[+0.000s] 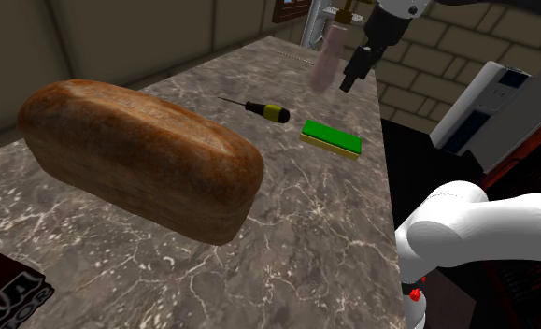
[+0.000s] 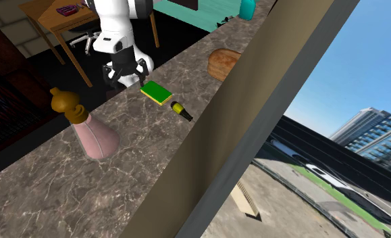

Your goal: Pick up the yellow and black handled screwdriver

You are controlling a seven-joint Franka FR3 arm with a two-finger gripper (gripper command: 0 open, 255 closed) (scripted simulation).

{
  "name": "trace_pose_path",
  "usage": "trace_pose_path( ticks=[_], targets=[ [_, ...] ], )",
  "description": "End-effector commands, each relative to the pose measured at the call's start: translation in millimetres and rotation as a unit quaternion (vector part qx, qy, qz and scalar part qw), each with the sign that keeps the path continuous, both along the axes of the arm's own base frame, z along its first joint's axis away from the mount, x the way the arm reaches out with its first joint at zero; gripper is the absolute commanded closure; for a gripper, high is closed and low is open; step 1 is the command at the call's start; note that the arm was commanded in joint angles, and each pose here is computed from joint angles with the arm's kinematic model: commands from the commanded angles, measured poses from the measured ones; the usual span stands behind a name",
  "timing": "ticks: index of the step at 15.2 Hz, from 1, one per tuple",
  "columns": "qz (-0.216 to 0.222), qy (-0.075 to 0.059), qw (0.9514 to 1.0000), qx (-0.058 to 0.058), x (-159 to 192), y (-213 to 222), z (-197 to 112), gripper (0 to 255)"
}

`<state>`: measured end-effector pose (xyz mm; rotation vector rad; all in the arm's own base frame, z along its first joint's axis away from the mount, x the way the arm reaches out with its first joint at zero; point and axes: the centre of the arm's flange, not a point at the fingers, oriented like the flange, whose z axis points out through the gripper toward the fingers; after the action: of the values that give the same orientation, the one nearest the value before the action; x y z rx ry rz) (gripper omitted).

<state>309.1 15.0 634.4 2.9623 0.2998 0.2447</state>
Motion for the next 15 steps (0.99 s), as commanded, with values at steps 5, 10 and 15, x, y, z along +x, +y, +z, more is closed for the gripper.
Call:
trace_pose_path(
  ticks=[5,10,15],
  targets=[
    [0.034,0.043,0.9985,-0.006,46.8,38.6,-6.5,0],
    [0.077,0.096,0.9923,-0.013,100.3,91.1,-20.6,0],
    [0.120,0.148,0.9814,-0.020,147.3,147.7,-40.9,0]
  ],
)
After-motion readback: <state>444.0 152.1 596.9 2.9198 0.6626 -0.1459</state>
